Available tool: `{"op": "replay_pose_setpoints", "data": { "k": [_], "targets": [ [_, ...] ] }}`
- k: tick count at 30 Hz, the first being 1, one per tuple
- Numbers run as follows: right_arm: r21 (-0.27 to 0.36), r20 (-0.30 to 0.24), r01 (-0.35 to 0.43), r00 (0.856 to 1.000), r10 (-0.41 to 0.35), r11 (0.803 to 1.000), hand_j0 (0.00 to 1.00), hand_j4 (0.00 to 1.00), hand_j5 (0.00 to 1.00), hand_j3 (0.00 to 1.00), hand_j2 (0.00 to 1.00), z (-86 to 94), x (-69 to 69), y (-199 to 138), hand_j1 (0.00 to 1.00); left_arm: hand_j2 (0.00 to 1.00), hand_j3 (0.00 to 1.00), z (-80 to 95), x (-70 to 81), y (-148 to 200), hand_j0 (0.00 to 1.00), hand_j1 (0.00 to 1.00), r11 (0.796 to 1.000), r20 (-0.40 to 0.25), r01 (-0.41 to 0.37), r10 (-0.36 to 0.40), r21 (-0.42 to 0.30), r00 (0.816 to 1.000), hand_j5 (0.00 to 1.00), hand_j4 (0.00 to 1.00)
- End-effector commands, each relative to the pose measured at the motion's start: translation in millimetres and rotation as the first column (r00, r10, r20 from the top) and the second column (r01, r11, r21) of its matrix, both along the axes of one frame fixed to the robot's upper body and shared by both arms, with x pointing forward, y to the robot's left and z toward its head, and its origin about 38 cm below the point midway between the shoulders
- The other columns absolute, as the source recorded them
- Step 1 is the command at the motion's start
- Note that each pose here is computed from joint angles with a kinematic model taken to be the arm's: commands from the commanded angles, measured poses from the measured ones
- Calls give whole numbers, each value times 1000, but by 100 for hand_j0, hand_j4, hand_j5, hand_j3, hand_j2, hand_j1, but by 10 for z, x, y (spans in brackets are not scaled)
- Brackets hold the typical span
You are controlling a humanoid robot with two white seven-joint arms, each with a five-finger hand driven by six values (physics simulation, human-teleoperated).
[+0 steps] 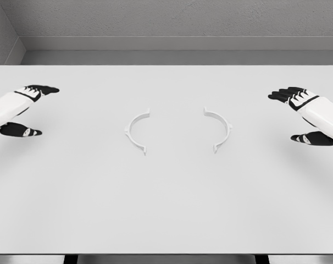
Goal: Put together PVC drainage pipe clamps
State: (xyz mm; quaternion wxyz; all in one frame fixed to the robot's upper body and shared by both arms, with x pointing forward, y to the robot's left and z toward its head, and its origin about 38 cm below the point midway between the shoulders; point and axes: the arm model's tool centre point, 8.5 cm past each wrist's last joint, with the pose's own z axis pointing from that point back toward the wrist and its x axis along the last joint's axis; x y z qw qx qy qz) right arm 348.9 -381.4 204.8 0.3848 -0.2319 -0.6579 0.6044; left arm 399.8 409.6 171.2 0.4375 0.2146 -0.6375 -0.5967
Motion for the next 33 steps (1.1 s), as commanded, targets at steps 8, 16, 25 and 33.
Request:
{"op": "replay_pose_setpoints", "data": {
  "k": [8,16,25,33],
  "targets": [
    [-37,21,-46,999,46,998,100,100,100,100,100,-241,552,731,100,100,100,71,82,-299,100,100,997,49,51,-48,-55,998,100,100],
    [-45,-103,-43,994,39,998,100,100,100,100,100,-574,996,899,100,100,100,-71,144,-645,100,100,984,59,80,-72,-160,996,100,100],
    [-58,-146,-70,987,61,996,100,100,100,100,100,-731,976,990,100,100,100,-89,200,-892,100,100,970,77,110,-95,-217,993,100,100],
    [-51,-159,-53,986,44,997,100,100,100,100,100,-746,1048,943,100,100,100,-204,262,-1164,100,100,956,58,142,-131,-255,990,100,100]
  ]
}}
